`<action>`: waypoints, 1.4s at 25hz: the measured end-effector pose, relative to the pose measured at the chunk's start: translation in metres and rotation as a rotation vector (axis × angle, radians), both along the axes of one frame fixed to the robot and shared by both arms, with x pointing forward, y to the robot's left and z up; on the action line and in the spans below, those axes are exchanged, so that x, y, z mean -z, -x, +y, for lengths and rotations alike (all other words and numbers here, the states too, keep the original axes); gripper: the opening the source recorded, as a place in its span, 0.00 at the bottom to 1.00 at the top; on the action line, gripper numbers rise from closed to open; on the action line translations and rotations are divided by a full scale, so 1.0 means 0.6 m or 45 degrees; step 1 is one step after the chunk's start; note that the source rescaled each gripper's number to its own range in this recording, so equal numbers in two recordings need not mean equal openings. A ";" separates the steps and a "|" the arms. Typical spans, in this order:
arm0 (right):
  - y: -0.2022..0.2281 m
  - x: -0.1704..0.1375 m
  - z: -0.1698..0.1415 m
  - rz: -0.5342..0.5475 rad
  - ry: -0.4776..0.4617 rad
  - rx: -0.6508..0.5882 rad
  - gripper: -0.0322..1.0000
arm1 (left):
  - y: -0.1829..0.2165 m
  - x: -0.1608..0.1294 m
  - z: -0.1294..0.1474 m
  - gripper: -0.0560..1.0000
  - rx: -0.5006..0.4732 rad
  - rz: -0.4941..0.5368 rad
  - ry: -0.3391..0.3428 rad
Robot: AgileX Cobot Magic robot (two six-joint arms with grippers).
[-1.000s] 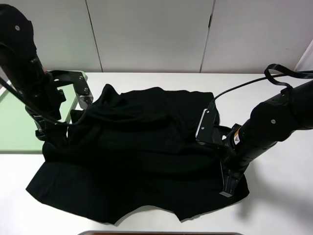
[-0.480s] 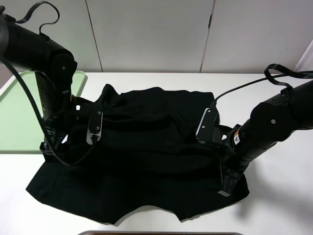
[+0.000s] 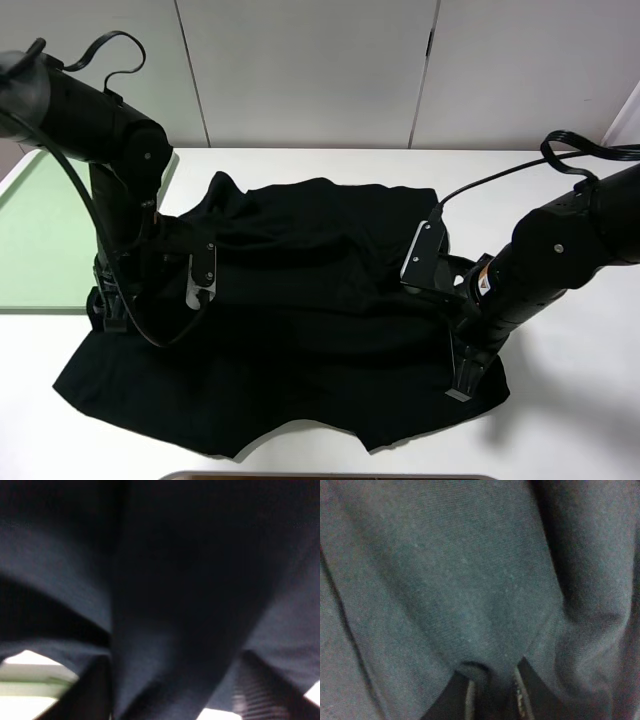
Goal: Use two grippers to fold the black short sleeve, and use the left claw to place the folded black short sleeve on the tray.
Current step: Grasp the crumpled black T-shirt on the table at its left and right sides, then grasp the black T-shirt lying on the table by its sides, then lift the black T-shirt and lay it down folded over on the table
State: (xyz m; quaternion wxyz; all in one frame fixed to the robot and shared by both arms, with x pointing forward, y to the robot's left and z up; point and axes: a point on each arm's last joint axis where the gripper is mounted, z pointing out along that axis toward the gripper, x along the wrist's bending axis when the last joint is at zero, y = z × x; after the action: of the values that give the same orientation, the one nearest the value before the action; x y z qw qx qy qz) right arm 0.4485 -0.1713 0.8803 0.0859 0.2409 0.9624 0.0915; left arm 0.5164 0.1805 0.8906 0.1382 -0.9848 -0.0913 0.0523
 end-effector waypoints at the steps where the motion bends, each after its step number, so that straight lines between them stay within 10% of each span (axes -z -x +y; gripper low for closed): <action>1: 0.000 0.000 0.000 0.000 0.000 0.000 0.11 | 0.002 -0.001 -0.001 0.54 0.000 0.011 -0.007; 7: 0.000 0.000 0.000 0.000 0.000 0.000 0.11 | 0.015 -0.005 0.002 0.07 -0.041 0.105 -0.071; 17: 0.002 -0.053 -0.005 -0.111 -0.027 -0.024 0.11 | 0.004 -0.029 -0.006 0.06 -0.306 -0.029 -0.063; 28: 0.063 -0.260 -0.073 -0.743 -0.183 0.114 0.11 | 0.050 -0.245 -0.001 0.06 -0.369 -0.505 0.432; 35: 0.149 -0.411 -0.134 -1.238 -0.412 0.183 0.11 | 0.187 -0.430 0.053 0.06 -0.338 -0.960 0.916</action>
State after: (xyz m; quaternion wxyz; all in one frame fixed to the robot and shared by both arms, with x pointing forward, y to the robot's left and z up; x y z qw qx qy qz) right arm 0.3592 -0.2515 1.1269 0.4909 0.2463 0.7659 0.3343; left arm 0.4041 0.2125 1.1488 -0.2582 -0.9003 -0.2347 -0.2601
